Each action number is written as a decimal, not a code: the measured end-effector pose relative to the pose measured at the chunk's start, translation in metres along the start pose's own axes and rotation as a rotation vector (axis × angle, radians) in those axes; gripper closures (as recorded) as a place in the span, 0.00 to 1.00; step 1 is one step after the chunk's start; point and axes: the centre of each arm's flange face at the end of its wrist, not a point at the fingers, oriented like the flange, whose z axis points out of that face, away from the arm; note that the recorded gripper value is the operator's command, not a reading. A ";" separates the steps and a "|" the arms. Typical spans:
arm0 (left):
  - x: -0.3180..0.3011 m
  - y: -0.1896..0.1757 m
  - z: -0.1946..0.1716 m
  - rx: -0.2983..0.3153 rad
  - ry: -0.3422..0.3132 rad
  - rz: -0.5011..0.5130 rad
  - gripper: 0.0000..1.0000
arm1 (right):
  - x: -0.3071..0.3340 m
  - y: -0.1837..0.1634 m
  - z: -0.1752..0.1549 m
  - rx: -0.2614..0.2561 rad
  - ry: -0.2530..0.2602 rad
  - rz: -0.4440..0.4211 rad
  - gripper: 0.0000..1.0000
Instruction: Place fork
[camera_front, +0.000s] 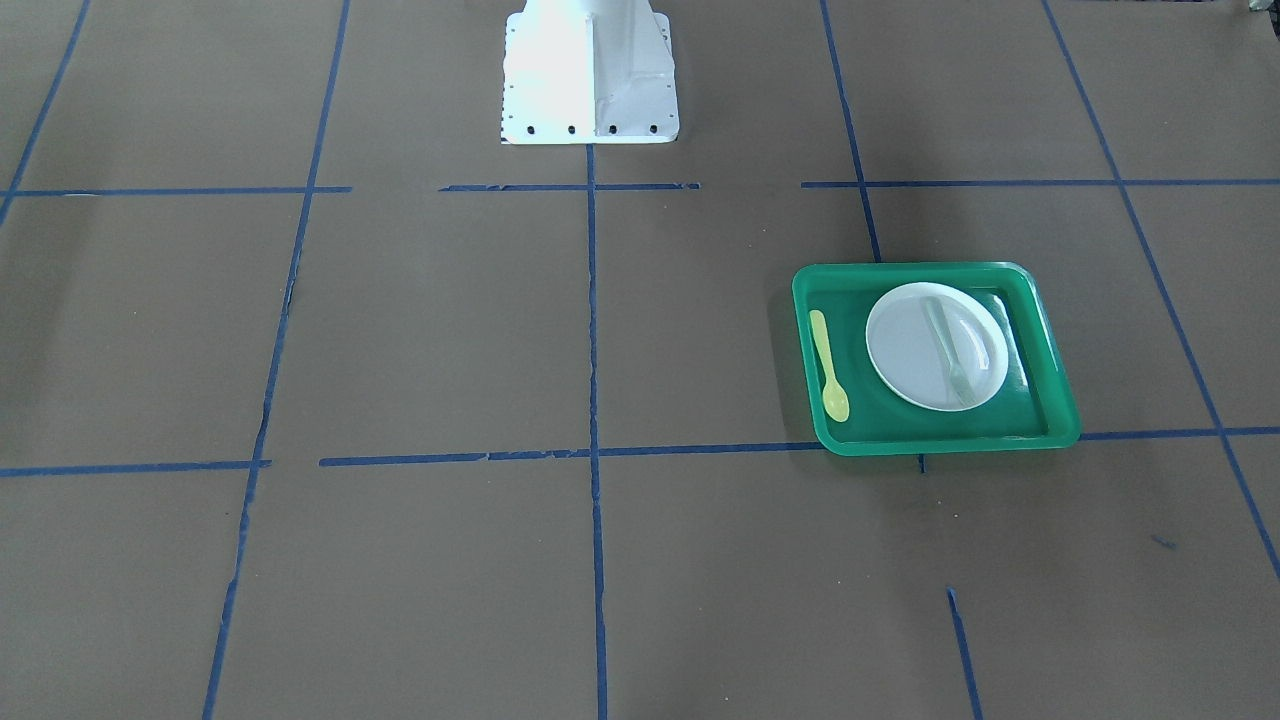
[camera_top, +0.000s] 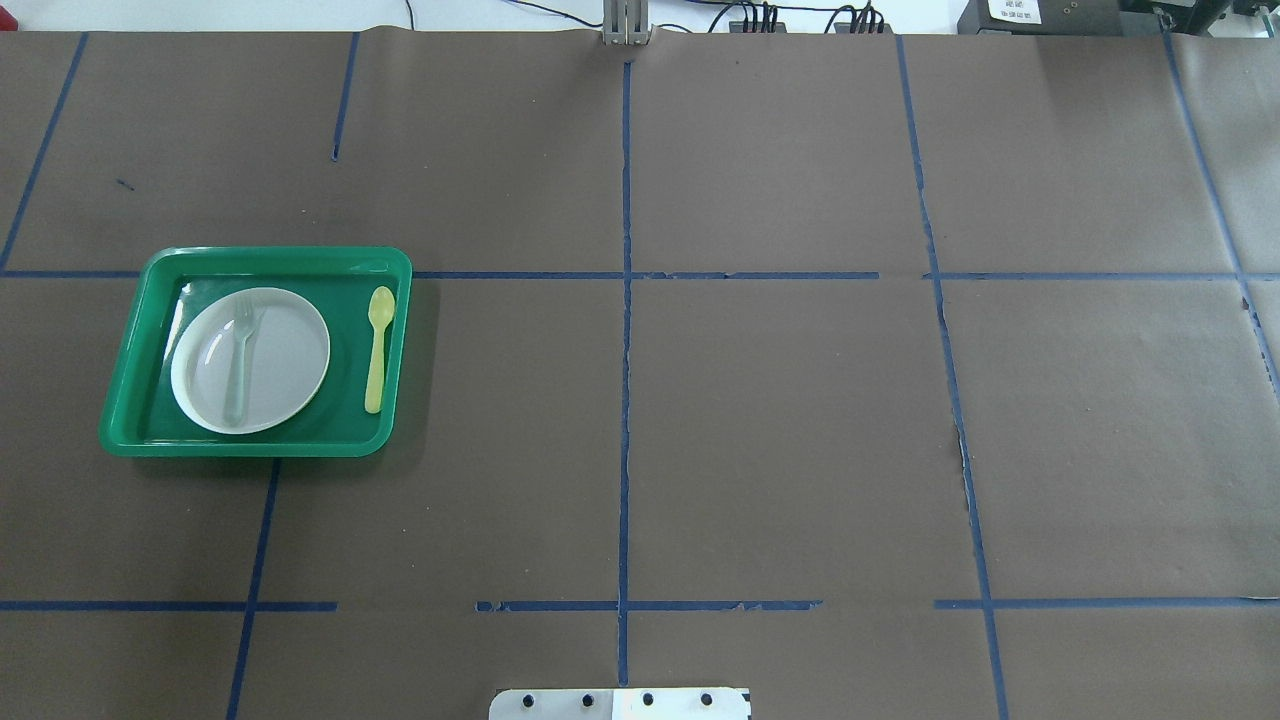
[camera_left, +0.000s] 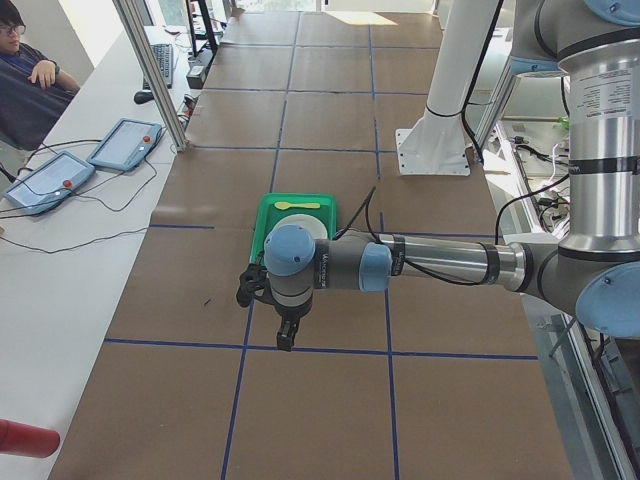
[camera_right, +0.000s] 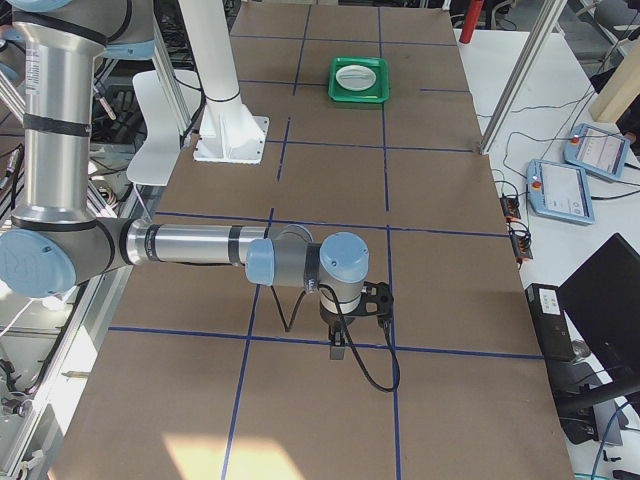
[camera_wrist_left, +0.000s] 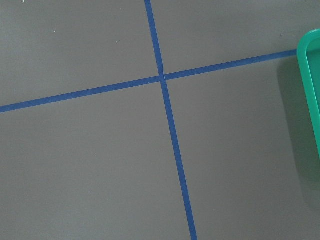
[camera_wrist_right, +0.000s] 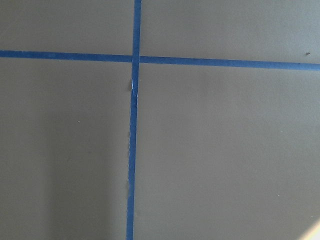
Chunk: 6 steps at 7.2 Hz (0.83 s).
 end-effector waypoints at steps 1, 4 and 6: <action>0.000 0.000 0.000 0.001 0.000 0.001 0.00 | 0.000 0.000 0.000 0.000 0.000 0.000 0.00; 0.001 -0.003 -0.001 0.009 -0.001 0.009 0.00 | 0.000 0.000 0.000 0.000 0.000 0.000 0.00; 0.005 -0.009 0.000 0.013 -0.001 0.025 0.00 | 0.000 0.000 0.000 0.000 0.000 0.000 0.00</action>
